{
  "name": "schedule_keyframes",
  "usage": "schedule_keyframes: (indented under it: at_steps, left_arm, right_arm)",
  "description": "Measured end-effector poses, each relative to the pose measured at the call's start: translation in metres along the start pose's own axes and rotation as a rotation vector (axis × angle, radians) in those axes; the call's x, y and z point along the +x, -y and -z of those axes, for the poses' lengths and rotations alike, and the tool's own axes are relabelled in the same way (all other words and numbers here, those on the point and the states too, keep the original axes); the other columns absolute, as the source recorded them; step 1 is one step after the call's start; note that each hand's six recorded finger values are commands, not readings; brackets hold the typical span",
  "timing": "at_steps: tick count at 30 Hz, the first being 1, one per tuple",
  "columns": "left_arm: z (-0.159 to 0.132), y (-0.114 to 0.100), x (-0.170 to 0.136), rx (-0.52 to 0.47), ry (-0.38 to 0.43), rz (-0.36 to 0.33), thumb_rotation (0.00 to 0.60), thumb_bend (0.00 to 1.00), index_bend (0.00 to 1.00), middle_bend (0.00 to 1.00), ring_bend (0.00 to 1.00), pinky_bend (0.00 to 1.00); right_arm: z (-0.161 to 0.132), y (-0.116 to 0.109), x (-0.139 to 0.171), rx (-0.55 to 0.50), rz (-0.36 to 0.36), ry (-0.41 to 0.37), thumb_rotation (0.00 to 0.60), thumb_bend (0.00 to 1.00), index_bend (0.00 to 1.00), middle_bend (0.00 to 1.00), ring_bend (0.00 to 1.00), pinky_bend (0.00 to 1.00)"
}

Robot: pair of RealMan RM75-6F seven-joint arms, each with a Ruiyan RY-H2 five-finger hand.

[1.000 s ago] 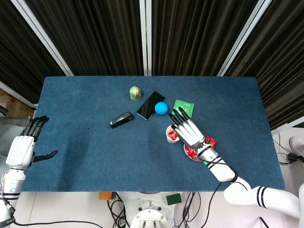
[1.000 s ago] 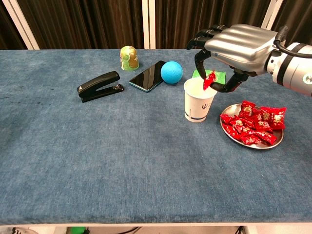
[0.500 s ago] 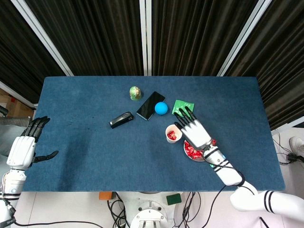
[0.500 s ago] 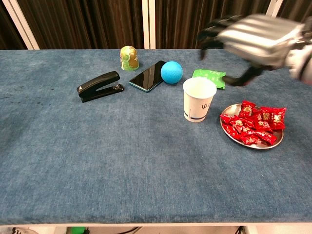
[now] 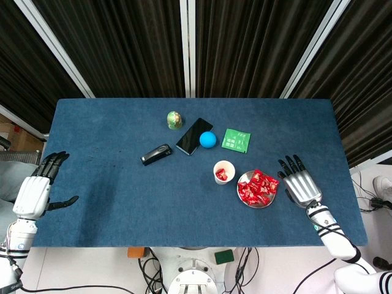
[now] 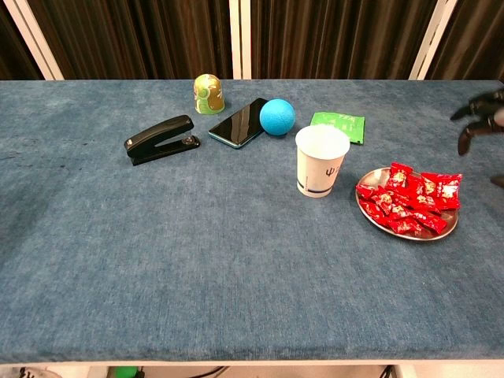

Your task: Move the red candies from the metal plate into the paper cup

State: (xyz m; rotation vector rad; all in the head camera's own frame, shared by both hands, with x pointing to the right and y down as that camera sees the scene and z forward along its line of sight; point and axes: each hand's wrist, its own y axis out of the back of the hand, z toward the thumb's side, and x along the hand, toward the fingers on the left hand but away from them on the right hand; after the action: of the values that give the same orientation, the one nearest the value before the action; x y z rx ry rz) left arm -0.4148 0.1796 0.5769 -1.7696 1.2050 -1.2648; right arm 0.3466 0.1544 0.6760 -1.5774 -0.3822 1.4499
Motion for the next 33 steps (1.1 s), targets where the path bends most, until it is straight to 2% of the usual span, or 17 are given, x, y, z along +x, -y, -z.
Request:
schedule_keyframes:
  at_steps: [7, 11, 21, 33]
  left_arm:
    - [0.000, 0.002, 0.001, 0.001, 0.000, 0.007, 0.600, 0.09, 0.10, 0.07, 0.05, 0.22]
    - [0.001, 0.003, 0.002, 0.001, -0.003, 0.012, 0.600, 0.09, 0.10, 0.07, 0.05, 0.22]
    - [0.001, 0.006, 0.004, 0.003, -0.007, 0.020, 0.600, 0.09, 0.10, 0.07, 0.05, 0.22]
    - [0.002, 0.005, 0.003, 0.003, -0.007, 0.020, 0.600, 0.09, 0.10, 0.07, 0.05, 0.22]
  right_arm:
    - [-0.005, 0.012, -0.007, -0.008, -0.014, -0.009, 0.600, 0.34, 0.25, 0.05, 0.00, 0.00]
    - [-0.009, 0.019, -0.011, -0.016, -0.025, -0.017, 0.600, 0.34, 0.24, 0.05, 0.00, 0.00]
    - [-0.014, 0.025, -0.016, -0.024, -0.024, -0.033, 0.600, 0.35, 0.33, 0.06, 0.00, 0.00]
    - [-0.016, 0.028, -0.013, -0.021, -0.032, -0.037, 0.600, 0.35, 0.38, 0.06, 0.00, 0.00]
